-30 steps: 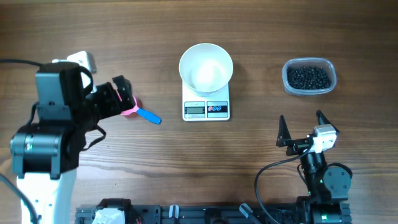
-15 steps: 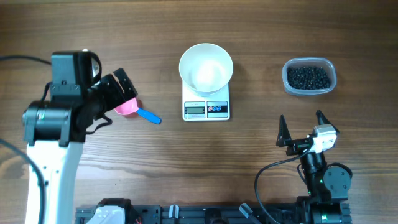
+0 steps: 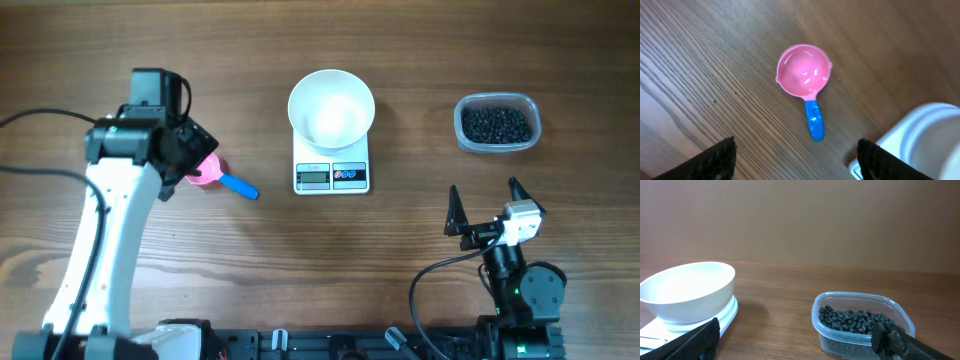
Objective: Scoop item into bowl and weigh 150g on scale
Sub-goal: 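Move the left gripper forward over the pink scoop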
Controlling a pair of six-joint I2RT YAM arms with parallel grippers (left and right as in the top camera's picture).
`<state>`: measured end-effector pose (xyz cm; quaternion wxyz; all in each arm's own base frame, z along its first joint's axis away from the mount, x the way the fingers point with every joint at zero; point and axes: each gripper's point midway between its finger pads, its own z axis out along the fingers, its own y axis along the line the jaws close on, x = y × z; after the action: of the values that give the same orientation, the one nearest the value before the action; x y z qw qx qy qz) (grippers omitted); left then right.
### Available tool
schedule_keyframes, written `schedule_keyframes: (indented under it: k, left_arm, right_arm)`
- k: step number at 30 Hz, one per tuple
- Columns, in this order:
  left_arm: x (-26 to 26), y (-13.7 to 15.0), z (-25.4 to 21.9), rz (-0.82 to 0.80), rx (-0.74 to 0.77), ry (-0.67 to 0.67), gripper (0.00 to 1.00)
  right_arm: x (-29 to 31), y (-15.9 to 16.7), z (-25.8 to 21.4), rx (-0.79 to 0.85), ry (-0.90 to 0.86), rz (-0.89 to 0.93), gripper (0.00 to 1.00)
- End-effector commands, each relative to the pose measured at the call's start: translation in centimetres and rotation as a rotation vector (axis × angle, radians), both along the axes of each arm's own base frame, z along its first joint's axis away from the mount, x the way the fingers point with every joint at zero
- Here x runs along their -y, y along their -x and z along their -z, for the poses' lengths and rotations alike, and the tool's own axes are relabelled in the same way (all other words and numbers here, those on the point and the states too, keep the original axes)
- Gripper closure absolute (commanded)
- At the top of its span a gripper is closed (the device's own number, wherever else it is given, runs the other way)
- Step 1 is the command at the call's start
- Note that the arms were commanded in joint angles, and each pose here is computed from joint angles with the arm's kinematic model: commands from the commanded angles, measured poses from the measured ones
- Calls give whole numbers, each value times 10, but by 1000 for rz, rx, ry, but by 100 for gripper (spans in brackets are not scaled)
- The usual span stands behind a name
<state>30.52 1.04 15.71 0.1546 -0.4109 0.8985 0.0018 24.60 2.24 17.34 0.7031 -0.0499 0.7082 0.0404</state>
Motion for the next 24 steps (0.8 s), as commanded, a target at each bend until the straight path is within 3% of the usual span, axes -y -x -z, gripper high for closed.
schedule_keyframes:
  k: [1, 14, 24]
  left_arm:
    - [-5, 4, 25, -68, -50, -13, 20]
    - [-31, 12, 77, -205, -46, 2, 13]
    - [-38, 0, 82, -223, 16, 5, 27]
  right_arm:
    - [2, 0, -1, 8, 12, 13, 0]
    - [2, 0, -1, 8, 12, 13, 0]
    - [2, 0, -1, 8, 12, 13, 0]
